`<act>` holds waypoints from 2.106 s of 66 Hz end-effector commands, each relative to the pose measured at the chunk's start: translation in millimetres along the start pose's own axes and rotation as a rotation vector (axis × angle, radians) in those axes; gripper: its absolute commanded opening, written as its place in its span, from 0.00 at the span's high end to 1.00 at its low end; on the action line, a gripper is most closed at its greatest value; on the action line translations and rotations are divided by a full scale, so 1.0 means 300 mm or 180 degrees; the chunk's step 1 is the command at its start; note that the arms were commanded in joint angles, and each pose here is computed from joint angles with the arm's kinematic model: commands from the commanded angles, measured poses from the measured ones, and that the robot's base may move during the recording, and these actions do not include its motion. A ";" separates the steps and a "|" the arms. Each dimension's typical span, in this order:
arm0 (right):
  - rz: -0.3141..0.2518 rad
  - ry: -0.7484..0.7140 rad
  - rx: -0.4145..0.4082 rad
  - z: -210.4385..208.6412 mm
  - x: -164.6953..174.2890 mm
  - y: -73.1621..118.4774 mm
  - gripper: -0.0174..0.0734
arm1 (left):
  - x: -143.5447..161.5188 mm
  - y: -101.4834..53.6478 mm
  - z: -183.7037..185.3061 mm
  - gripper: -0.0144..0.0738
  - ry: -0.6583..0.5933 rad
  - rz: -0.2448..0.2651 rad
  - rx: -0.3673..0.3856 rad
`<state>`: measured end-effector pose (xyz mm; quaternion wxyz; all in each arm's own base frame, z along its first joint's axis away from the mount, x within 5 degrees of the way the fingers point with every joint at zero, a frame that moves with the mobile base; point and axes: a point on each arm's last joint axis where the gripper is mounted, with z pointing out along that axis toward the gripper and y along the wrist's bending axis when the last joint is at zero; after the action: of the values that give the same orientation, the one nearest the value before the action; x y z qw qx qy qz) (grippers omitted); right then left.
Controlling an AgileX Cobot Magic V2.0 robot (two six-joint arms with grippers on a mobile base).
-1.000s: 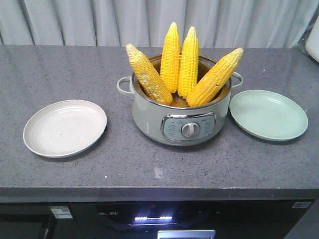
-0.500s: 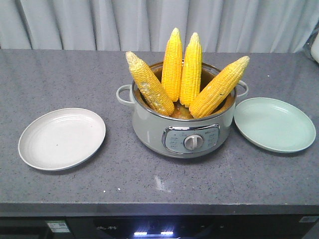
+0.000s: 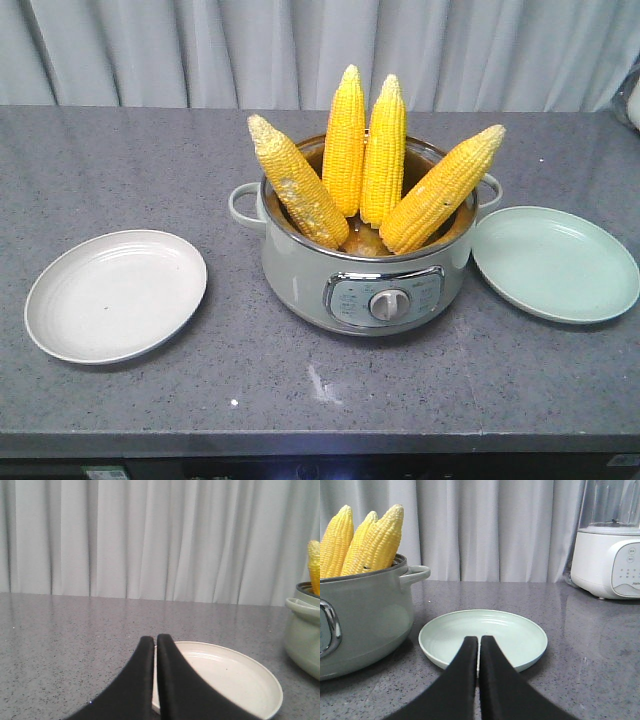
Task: Distribute corn equally
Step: 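Stop the base in front of the pot and plates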
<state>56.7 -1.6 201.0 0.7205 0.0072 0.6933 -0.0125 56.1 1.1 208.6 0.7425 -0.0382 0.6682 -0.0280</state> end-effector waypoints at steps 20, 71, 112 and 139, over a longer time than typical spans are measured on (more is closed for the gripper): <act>-0.0026 -0.0207 -0.0004 0.000 -0.011 0.001 0.81 | -0.012 -0.001 -0.004 0.84 -0.0253 -0.0035 0.0025; -0.0026 -0.0207 -0.0004 0.000 -0.011 0.001 0.81 | -0.012 -0.001 -0.004 0.84 -0.0253 -0.0035 0.0025; -0.0026 -0.0207 -0.0004 0.000 -0.011 0.001 0.81 | -0.012 -0.001 -0.004 0.84 -0.0253 -0.0035 0.0025; -0.0008 -0.0609 -0.0016 -0.006 -0.052 0.002 0.81 | -0.050 -0.004 -0.009 0.84 -0.0560 -0.0041 0.0051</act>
<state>56.3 -1.4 206.0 0.7392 0.0063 0.6734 -0.0122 55.5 1.1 213.1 0.7587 -0.0373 0.6498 -0.0285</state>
